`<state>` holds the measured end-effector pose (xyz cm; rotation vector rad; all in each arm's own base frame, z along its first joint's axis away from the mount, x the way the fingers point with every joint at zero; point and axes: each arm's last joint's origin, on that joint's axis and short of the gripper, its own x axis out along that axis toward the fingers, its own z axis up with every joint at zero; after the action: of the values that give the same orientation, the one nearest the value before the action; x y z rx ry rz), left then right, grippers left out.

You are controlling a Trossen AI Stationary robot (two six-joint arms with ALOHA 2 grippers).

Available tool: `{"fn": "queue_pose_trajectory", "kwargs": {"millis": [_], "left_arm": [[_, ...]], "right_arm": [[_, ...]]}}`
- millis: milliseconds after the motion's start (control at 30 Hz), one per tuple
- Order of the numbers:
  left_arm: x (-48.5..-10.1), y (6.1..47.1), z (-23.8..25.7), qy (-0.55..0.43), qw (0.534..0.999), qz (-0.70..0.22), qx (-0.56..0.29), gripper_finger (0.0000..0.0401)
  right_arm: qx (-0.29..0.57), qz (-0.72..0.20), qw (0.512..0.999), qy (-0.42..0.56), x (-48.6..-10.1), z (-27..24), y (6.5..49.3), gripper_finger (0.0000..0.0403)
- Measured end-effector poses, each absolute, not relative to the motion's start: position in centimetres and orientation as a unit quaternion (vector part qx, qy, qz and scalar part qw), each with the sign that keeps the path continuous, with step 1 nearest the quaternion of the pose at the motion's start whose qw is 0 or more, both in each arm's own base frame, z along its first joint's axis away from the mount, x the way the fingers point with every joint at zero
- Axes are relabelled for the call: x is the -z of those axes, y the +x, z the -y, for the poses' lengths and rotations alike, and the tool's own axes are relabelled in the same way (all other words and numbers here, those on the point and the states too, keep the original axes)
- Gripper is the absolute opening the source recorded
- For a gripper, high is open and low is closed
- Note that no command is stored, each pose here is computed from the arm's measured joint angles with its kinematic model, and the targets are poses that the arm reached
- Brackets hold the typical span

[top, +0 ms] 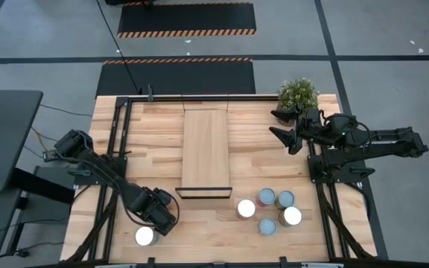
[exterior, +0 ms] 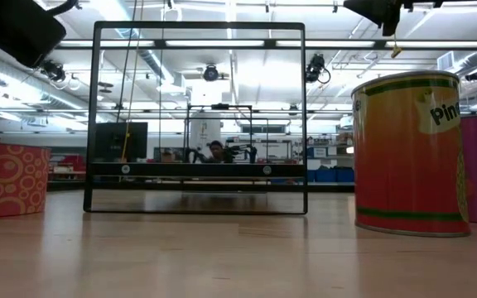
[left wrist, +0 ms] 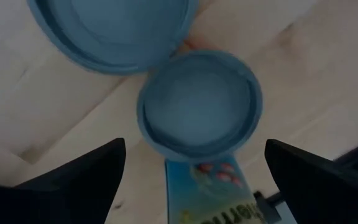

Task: Pick and place cans onto a shelf
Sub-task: Put the red can on the shelf

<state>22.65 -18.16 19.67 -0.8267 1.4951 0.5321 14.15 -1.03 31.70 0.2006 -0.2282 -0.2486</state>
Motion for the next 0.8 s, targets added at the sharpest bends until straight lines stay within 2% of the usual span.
{"fn": "queue_pose_trajectory", "kwargs": {"millis": [800], "left_arm": [[-18.0,23.4,18.5,-0.364,0.638,-0.617,-0.283,0.0388]], "right_arm": [[0.136,0.121,0.979,0.089,-31.9,1.1,14.1,0.0348]]}}
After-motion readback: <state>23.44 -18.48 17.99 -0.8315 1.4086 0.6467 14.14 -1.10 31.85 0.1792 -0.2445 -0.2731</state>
